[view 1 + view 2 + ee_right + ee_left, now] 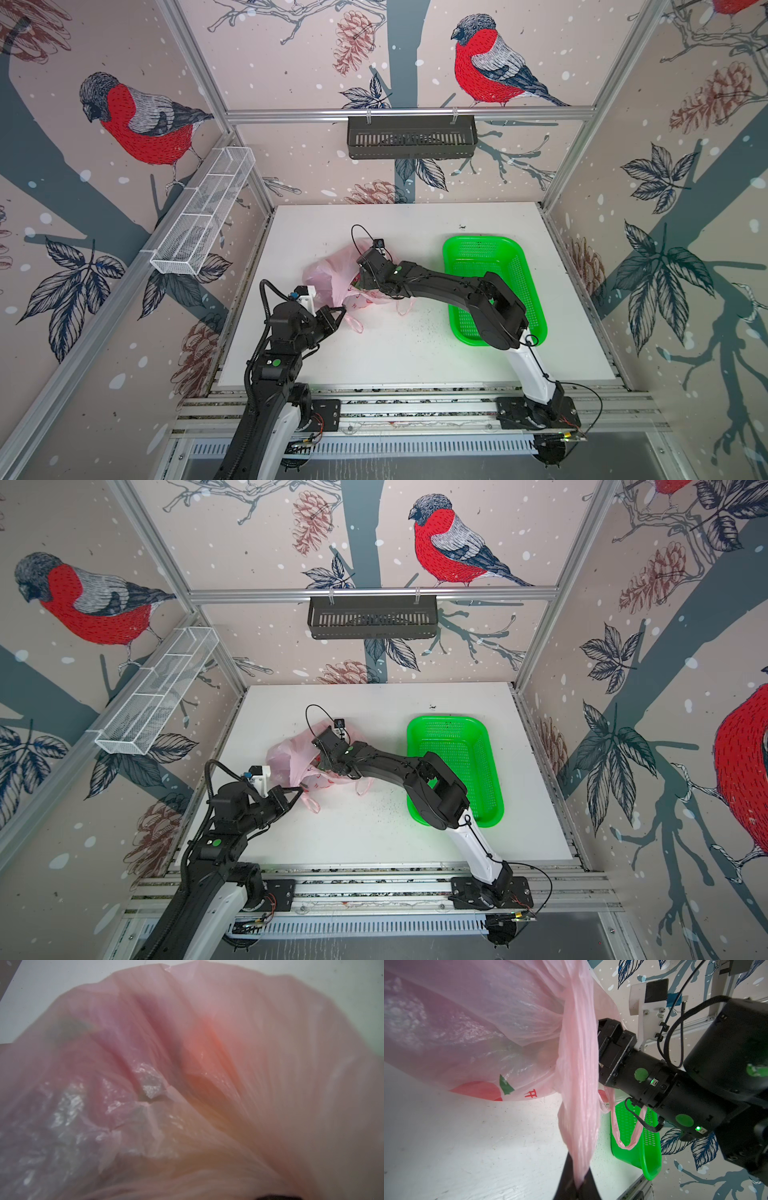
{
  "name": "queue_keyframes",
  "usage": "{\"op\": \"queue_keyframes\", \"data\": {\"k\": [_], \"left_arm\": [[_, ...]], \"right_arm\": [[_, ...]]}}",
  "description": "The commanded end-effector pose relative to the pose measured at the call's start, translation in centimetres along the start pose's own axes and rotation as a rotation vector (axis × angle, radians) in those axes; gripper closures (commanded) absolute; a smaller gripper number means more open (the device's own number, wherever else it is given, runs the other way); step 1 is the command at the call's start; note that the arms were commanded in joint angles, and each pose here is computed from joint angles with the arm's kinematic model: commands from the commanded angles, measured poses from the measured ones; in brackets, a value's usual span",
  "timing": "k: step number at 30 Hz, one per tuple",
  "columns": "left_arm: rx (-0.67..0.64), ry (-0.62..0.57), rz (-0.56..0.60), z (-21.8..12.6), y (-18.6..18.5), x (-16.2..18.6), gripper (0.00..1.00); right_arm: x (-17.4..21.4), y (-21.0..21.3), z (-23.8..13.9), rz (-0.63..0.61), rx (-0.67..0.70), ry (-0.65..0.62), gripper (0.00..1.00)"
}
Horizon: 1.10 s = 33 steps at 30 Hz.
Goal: Untie the knot of the plastic bag and take out the fruit
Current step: 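Push the right gripper deeper under the bag film while the left holds the bag, then close the right gripper on the yellow fruit inside the bag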
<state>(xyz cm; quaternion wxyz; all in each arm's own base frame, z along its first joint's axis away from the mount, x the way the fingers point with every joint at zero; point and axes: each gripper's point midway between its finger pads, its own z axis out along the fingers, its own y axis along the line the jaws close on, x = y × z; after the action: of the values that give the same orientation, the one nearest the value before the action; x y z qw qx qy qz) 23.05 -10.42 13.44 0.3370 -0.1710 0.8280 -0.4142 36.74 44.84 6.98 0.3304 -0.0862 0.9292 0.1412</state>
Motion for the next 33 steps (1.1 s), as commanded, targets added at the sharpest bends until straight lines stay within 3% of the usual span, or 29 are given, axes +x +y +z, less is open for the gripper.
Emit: {"op": "queue_keyframes", "data": {"k": [1, 11, 17, 33], "left_arm": [[0.024, -0.028, 0.03, 0.0, -0.7, -0.8, 1.0], [0.02, -0.027, 0.03, 0.1, -0.7, -0.9, 1.0], [0.009, -0.026, 0.024, 0.2, -0.3, -0.8, 1.0], [0.012, -0.044, 0.029, 0.3, -0.6, -1.5, 1.0]], "right_arm": [[0.4, -0.3, 0.5, 0.006, 0.009, 0.0, 0.2], [0.0, -0.2, 1.0, 0.012, -0.012, -0.027, 0.2], [-0.1, 0.0, 1.3, 0.005, -0.022, -0.04, 0.25], [0.0, 0.8, 0.2, -0.032, -0.041, -0.049, 0.64]]}}
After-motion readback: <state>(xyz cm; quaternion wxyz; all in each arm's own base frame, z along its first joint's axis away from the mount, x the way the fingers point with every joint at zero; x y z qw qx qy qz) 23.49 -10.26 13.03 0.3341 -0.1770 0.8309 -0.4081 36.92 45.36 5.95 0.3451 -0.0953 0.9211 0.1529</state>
